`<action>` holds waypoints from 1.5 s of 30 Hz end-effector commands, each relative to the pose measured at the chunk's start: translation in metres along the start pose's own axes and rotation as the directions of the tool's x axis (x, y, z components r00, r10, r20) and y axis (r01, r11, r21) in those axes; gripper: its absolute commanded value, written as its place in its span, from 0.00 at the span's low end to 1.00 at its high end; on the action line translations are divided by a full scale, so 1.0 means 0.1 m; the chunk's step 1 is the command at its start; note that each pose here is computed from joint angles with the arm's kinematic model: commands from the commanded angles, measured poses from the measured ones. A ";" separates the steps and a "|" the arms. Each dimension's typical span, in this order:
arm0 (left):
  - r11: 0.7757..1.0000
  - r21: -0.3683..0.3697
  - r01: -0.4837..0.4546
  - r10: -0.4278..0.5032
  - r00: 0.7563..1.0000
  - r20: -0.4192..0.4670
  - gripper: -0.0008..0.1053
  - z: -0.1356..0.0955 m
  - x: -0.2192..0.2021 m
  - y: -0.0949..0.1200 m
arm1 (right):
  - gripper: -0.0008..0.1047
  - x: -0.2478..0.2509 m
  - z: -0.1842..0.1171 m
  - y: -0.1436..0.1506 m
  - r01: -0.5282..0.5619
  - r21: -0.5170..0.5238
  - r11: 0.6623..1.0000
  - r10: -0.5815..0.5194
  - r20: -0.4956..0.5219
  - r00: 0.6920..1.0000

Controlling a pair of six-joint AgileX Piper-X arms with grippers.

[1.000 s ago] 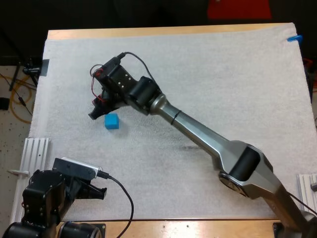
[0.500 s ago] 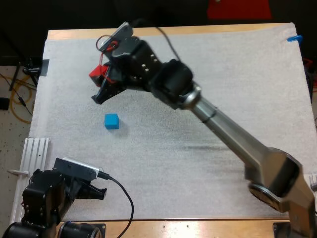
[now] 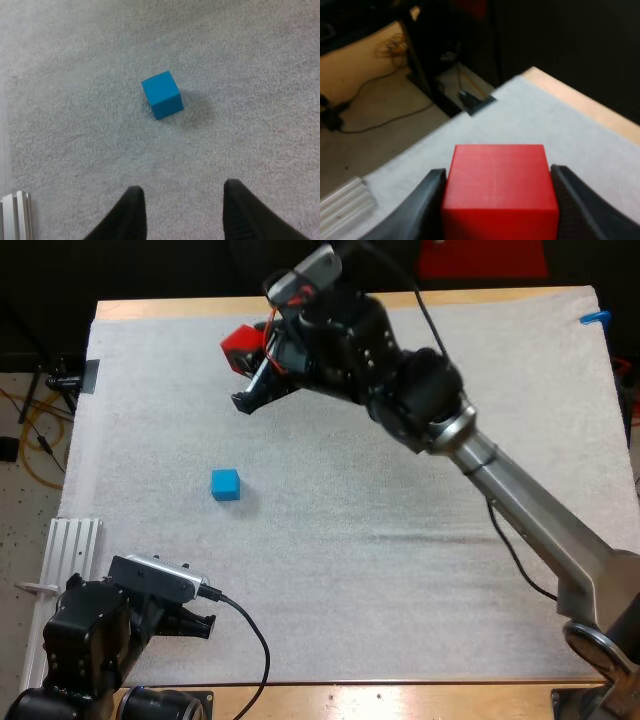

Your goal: Stack red cube on blue cube

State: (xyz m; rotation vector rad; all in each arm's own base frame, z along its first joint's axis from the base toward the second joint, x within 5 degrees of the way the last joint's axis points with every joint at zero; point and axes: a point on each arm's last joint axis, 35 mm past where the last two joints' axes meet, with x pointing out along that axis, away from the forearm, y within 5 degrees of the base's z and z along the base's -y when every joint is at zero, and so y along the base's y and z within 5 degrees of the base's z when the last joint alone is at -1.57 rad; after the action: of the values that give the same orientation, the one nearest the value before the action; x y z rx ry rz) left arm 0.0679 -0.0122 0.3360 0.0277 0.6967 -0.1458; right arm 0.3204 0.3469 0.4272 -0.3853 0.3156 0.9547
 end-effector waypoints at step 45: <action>1.000 0.003 -0.013 0.013 0.998 0.061 0.33 0.06 -0.03 0.00 | 0.37 1.44 -2.23 0.85 -0.196 -0.234 0.952 0.248 0.219 0.944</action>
State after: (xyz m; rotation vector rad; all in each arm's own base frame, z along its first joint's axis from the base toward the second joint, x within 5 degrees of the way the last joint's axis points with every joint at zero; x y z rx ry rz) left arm 0.0702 -0.0126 0.3389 0.0240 0.6632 -0.1472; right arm 0.3032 0.3940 0.1466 -0.4167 0.0612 1.2867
